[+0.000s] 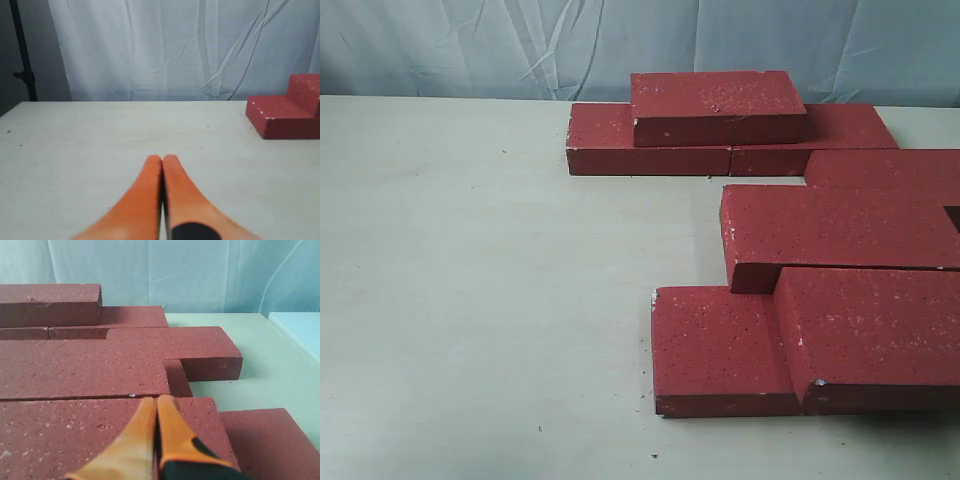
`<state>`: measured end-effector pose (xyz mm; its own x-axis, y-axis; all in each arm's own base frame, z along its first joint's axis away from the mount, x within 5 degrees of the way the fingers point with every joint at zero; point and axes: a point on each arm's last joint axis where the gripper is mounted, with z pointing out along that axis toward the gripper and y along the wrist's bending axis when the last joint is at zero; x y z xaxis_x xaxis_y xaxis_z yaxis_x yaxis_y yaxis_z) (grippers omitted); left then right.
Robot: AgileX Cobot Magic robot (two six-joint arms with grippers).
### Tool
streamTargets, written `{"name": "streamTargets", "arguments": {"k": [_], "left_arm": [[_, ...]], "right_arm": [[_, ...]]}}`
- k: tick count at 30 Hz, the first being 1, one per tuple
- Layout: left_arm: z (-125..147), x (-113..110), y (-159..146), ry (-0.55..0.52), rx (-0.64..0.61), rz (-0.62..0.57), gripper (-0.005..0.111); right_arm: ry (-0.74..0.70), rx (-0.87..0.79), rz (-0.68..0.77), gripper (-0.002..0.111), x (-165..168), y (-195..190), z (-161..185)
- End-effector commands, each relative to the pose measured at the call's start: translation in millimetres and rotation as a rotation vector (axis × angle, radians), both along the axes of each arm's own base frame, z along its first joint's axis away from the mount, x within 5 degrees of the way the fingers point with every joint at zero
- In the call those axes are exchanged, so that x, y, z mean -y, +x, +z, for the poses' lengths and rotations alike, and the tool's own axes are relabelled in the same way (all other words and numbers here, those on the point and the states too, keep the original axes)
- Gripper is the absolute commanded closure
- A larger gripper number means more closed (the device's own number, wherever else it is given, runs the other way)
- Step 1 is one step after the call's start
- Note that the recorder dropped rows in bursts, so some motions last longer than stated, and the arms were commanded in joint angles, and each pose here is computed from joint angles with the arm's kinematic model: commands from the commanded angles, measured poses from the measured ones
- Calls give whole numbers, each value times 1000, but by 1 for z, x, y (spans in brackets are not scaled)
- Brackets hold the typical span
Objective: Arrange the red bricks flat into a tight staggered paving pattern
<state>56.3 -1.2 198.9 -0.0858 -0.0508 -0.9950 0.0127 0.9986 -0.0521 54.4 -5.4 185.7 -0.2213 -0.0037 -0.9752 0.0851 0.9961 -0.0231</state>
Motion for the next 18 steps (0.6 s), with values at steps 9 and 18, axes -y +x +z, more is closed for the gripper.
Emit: {"name": "streamTargets", "arguments": {"k": [9,18], "left_arm": [[17,-1,0,-287,194,10,107],[45,-8,-9,-386,525,20,107]], "right_arm": [[66,334,5,109,-1,1,29],[349,599,-23,109,4,-7,66]]}}
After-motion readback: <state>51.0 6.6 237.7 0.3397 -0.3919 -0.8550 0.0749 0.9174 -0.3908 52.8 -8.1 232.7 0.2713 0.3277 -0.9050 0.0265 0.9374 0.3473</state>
